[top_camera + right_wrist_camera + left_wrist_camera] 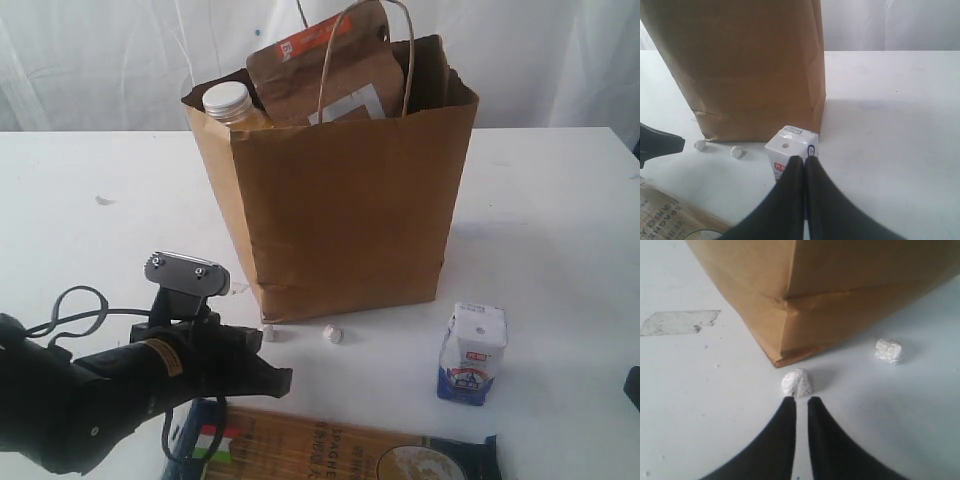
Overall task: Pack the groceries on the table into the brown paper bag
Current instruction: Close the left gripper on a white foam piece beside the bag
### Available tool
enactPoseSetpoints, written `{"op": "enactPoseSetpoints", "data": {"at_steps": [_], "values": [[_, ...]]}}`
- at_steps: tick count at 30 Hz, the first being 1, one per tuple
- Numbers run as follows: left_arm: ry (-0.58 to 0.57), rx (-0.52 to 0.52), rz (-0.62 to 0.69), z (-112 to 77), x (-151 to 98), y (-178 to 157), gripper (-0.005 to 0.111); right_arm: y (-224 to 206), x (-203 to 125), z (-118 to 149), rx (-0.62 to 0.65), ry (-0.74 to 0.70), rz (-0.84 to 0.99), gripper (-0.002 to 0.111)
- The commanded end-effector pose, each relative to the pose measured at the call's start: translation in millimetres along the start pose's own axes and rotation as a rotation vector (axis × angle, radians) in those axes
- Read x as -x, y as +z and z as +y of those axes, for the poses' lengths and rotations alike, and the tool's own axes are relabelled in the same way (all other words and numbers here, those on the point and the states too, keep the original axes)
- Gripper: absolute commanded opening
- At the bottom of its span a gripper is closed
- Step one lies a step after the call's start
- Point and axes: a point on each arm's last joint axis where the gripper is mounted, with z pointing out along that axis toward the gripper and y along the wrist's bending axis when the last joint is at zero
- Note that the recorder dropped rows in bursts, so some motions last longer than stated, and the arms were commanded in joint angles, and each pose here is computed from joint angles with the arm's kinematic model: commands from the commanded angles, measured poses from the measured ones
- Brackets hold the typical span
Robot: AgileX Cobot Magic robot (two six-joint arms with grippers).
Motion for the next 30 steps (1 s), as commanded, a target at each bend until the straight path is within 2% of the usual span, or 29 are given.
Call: {"op": "enactPoseSetpoints", "data": {"at_steps": [1,3,4,16,19,21,25,30], "values": [[-0.021,-0.003,0.005,-2.8,0,6,0.049,0,-1,0,-0.005,0.001,-0.007,0.000],[-0.025,-0.007,0.013,-5.8,4,12,0.062,0,-1,0,-0.005,0.001,-0.007,0.000],[-0.026,-0.009,0.027,-7.1,5,13,0.065,0,-1,0,-0.005,0.001,-0.007,0.000],[-0.053,0.037,0.097,-5.2,-5,33,0.063,0,-1,0,-0.005,0.001,-0.007,0.000],[-0.050,0.038,0.107,-5.0,-6,33,0.054,0,-1,0,-0.005,0.001,-0.007,0.000],[-0.060,0.043,0.129,-4.7,-8,33,0.042,0,-1,0,-0.005,0.001,-0.007,0.000],[-0.082,0.055,0.190,-3.9,-14,32,0.002,0,-1,0,-0.005,0.001,-0.007,0.000],[-0.072,0.054,0.191,-3.9,-14,32,0.000,0,-1,0,-0.005,0.001,-0.007,0.000]]}}
